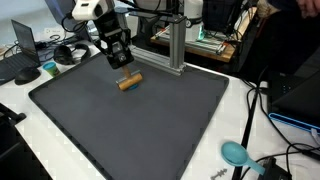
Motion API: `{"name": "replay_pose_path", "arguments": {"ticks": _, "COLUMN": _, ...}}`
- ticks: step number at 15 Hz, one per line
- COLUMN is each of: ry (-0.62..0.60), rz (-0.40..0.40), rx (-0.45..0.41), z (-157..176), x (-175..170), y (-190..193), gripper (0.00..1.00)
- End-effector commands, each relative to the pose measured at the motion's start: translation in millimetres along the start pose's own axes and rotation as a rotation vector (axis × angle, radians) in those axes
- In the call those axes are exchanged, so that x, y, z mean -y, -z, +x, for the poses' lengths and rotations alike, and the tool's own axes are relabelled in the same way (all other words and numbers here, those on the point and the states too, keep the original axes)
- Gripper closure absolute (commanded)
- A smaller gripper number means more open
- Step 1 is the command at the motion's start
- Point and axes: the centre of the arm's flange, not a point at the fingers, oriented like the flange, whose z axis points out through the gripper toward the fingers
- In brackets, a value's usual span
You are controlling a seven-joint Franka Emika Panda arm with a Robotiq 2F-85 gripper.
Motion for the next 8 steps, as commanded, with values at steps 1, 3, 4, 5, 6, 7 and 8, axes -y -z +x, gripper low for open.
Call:
{"name": "replay_pose_path", "arguments": {"ticks": 1, "ry": -0.011, "rz": 0.061, "rx": 0.038, "z": -3.1, "x": -0.6, "y": -51.1, "gripper": 0.78}}
{"name": "replay_pose_path", "arguments": {"ticks": 3, "ry": -0.018, "rz": 0.066, "rx": 0.038, "z": -5.1, "x": 1.0, "y": -55.5, "gripper": 0.78}}
{"name": "replay_pose_path", "arguments": {"ticks": 4, "ry": -0.022, "rz": 0.069, "rx": 0.04, "z": -6.2, "x": 1.8, "y": -58.0, "gripper": 0.78}}
{"name": "replay_pose_path", "arguments": {"ticks": 5, "ry": -0.024, "rz": 0.07, "rx": 0.041, "z": -6.9, "x": 2.2, "y": -59.5, "gripper": 0.78}}
{"name": "replay_pose_path", "arguments": {"ticks": 6, "ry": -0.027, "rz": 0.072, "rx": 0.043, "z": -7.8, "x": 2.5, "y": -60.9, "gripper": 0.78}}
{"name": "replay_pose_path", "arguments": {"ticks": 7, "ry": -0.03, "rz": 0.075, "rx": 0.042, "z": -8.6, "x": 2.7, "y": -62.0, "gripper": 0.78}}
{"name": "replay_pose_path", "arguments": {"ticks": 8, "ry": -0.032, "rz": 0.073, "rx": 0.043, "z": -9.5, "x": 2.9, "y": -63.0, "gripper": 0.78}}
